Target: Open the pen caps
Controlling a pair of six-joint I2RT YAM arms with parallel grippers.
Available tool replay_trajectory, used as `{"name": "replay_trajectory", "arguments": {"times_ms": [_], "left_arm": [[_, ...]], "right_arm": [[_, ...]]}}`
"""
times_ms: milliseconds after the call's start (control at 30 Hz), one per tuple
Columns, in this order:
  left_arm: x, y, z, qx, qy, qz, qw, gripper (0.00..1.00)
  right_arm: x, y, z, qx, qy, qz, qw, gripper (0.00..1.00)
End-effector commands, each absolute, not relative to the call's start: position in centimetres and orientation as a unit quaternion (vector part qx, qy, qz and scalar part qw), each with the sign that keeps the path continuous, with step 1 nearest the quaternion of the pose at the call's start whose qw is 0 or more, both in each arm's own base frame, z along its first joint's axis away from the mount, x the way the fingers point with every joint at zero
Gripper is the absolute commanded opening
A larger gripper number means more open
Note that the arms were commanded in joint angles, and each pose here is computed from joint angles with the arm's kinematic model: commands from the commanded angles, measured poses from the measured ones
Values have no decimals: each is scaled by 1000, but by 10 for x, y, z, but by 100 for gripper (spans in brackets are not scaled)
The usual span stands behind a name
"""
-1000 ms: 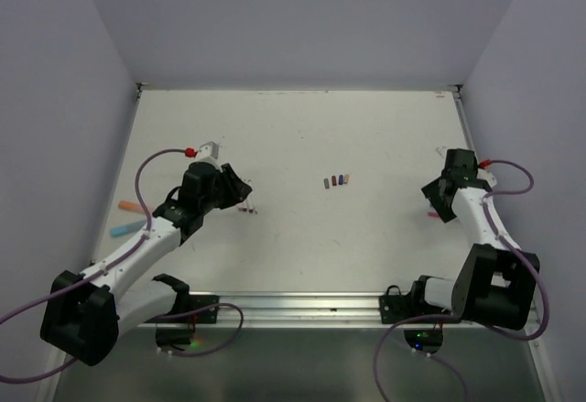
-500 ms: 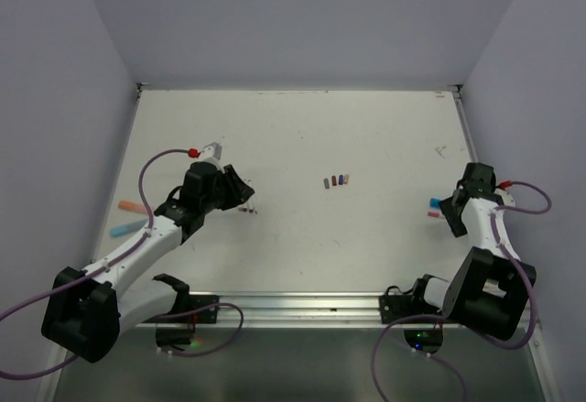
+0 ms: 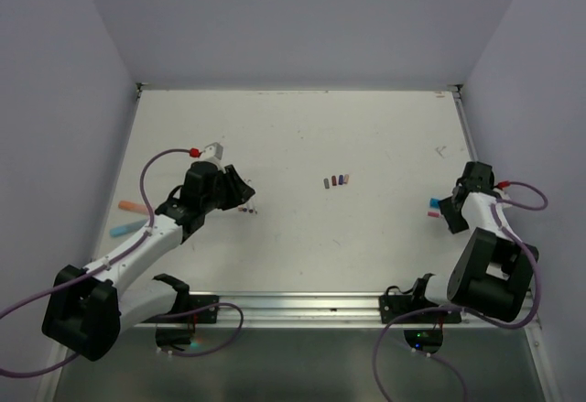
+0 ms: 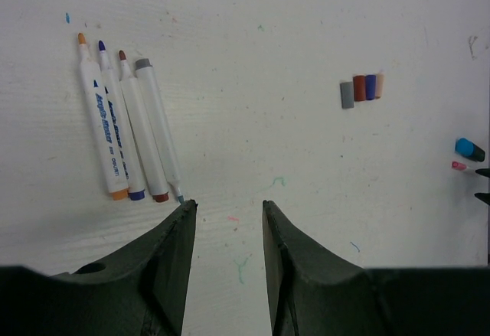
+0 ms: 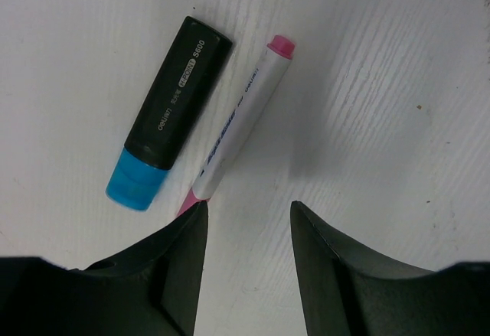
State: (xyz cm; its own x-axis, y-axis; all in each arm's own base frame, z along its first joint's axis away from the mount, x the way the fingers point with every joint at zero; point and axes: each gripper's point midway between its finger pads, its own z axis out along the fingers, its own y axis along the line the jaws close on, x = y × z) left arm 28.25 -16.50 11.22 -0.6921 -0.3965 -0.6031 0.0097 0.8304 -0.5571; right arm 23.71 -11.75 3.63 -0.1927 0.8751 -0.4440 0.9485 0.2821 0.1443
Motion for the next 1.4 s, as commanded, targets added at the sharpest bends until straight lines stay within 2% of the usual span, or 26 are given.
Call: {"name": "replay_trajectory", "arguments": {"times_ms": [0,433,900,1367], "left_arm": [[290,-173,128,-90,871,-282,391,42],[292,-172,130,-86,871,-279,394,42],[291,-177,128,-83,870,-291,390,42],[293,-175,129,-78,872,-279,394,42]], "right_arm": [[248,-126,38,606,753,-84,243,50],[249,-124,16,609,757,-82,221,50],[252,-126,51,598,753,-72,263,50],[263,-134,38,600,759,-87,238,51]]}}
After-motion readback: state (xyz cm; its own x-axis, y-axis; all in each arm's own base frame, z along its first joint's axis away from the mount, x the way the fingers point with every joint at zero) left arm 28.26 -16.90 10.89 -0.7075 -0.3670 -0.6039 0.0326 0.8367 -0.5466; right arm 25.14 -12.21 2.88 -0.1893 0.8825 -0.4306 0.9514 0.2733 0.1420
